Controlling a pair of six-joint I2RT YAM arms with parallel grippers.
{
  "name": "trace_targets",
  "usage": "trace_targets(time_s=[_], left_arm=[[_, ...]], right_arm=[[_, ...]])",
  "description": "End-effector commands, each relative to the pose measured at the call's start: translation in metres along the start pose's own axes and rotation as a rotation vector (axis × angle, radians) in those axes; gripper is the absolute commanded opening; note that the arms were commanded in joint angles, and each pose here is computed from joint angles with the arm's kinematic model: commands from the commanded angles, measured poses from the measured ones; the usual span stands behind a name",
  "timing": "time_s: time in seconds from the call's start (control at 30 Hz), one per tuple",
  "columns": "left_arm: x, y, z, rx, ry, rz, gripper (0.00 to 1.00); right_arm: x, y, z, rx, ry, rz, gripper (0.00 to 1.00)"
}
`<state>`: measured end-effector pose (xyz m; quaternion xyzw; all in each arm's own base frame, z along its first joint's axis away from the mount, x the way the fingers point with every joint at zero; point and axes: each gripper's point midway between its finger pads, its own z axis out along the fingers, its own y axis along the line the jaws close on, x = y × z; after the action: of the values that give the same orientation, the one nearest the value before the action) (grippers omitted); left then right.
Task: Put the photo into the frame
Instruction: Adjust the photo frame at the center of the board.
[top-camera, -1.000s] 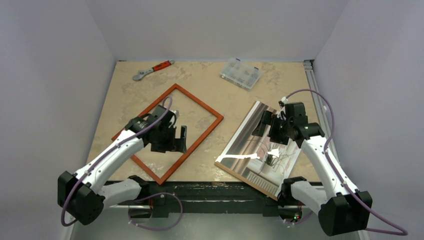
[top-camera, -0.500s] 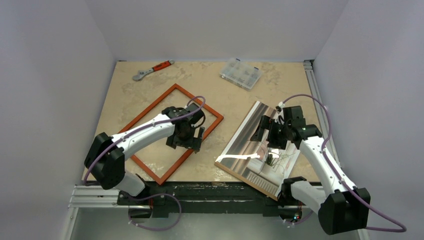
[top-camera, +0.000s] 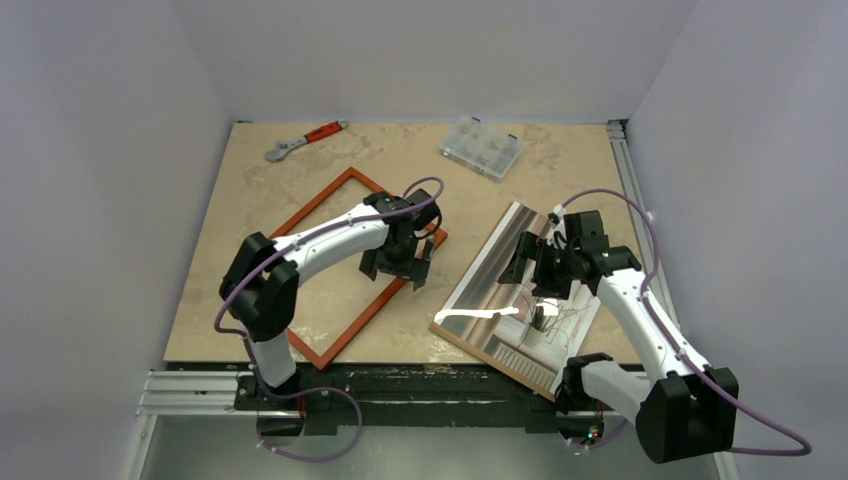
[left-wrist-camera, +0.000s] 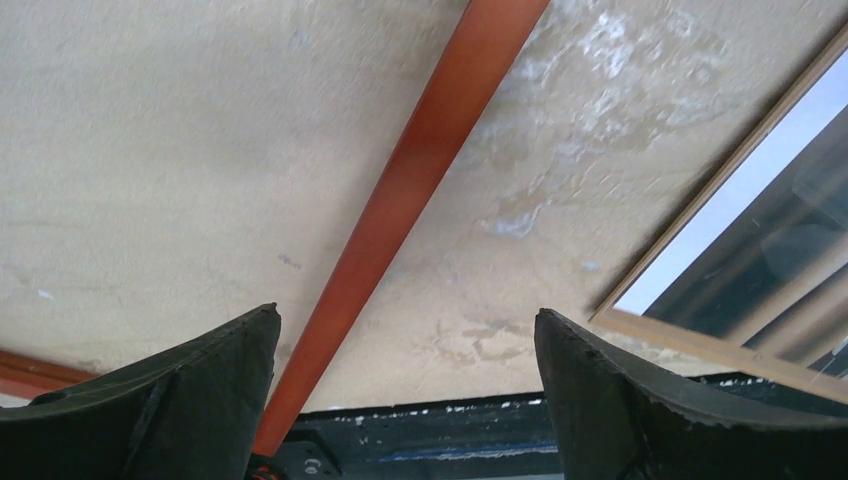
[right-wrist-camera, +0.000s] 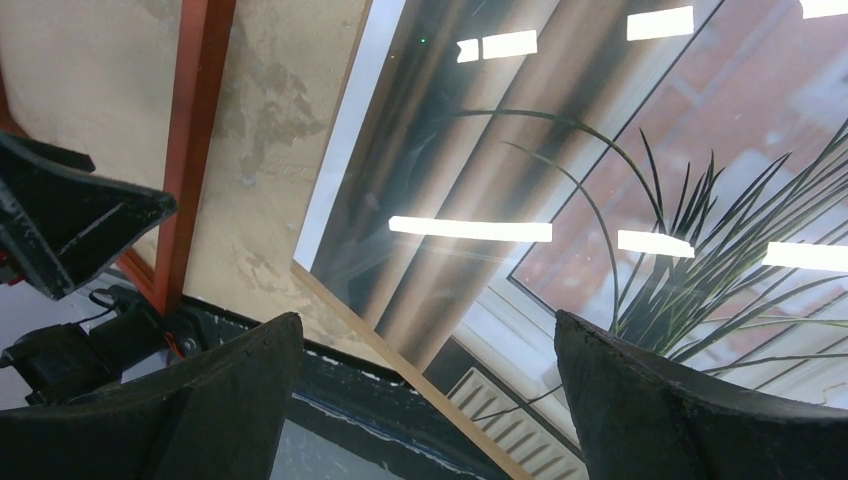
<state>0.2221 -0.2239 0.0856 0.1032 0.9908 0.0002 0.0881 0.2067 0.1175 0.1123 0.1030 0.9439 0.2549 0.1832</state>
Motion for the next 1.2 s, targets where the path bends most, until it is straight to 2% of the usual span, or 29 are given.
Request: trace_targets(time_s=[0.0,0.3,0.53,0.67,0.8,0.93,1.17], left_arm=[[-0.018,-0.019,0.006,0.007,0.001,-0.005,0.95],[-0.036,-0.050,0.041,0.033,0.071,-0.037,0.95],[-0.043,-0.062,0.059,0.049,0.084,-0.043,0.91],[-0.049,-0.076,0.062,0.102,0.092,-0.034,0.77],[-0.060,-0.084,0.059,0.129,0.071,-0.033,0.51],[-0.077,-0.084,0.055,0.167,0.053,-0.070,0.32],[-0.129,-0.074,0.049,0.298,-0.026,-0.217,0.22]], right_arm=[[-0.010,0.010,-0.007,-0.029,-0.021,-0.033,0.95],[-0.016,0.015,-0.012,-0.025,-0.023,-0.048,0.95],[-0.019,0.014,-0.017,-0.008,-0.034,-0.061,0.95],[-0.020,0.015,-0.017,-0.006,-0.031,-0.063,0.95],[-0.022,0.015,-0.018,-0.001,-0.034,-0.069,0.95],[-0.022,0.014,-0.017,0.001,-0.029,-0.070,0.95],[-0.022,0.013,-0.011,-0.004,-0.020,-0.070,0.95]])
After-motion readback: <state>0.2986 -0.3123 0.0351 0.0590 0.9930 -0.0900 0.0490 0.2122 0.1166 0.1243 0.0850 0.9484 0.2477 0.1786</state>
